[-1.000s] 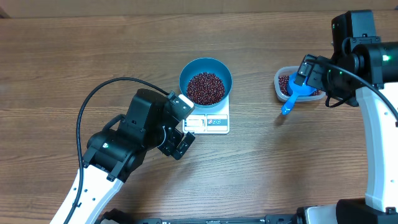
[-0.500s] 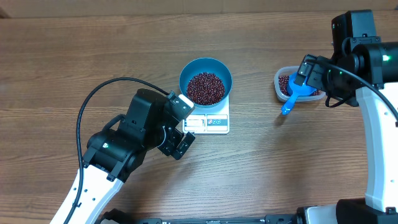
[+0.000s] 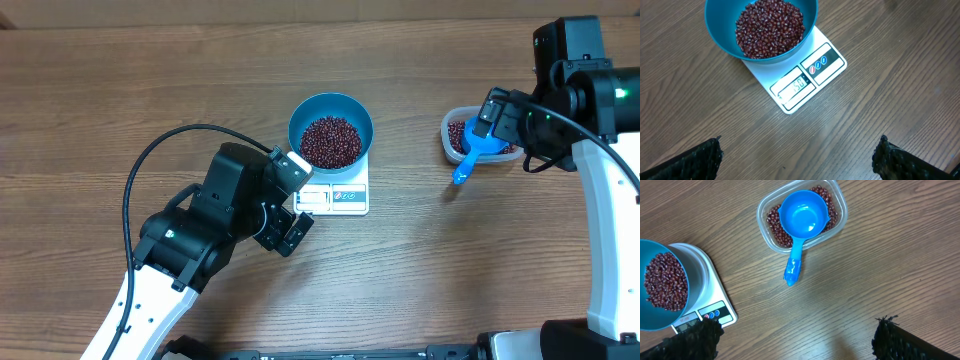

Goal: Scoop item into bowl and weigh 150g on scale

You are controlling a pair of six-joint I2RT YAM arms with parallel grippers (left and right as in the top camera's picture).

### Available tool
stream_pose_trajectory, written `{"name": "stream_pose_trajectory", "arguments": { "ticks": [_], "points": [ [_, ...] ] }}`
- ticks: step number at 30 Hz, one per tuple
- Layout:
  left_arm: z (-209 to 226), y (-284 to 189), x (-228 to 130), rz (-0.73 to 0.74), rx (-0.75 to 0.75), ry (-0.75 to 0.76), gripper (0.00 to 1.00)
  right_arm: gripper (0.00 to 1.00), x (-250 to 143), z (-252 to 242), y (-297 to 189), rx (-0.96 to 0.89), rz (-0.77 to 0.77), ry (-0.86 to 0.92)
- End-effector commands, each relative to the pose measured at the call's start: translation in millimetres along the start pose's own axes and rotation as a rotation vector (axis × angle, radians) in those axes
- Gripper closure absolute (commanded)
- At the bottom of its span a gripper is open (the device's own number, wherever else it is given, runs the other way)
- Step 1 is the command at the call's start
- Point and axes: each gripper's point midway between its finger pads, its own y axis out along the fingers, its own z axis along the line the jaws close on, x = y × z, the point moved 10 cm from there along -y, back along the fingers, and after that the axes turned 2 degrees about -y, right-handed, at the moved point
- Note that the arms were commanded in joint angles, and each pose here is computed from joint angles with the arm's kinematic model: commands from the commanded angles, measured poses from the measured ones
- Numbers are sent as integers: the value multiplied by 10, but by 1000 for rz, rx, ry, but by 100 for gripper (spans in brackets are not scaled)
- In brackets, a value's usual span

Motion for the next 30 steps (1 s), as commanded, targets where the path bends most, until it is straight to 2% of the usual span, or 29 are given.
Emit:
{"name": "stream_pose_trajectory", "arguments": {
  "ticks": [1, 7, 12, 19, 30],
  "points": [
    [29, -52, 31, -15, 28, 9, 0, 0, 9, -13, -88, 18, -30, -11],
    [28, -174, -17, -54, 66, 21, 0, 0, 9, -13, -88, 18, -30, -11],
    [25, -259, -70, -152, 100, 28, 1, 0, 9, -13, -88, 18, -30, -11],
    [83, -350, -115, -437, 133, 31, 0, 0, 9, -13, -88, 18, -30, -11],
    [175, -471, -441, -879, 222, 86, 1, 0, 9, -13, -88, 18, -30, -11]
  ]
}}
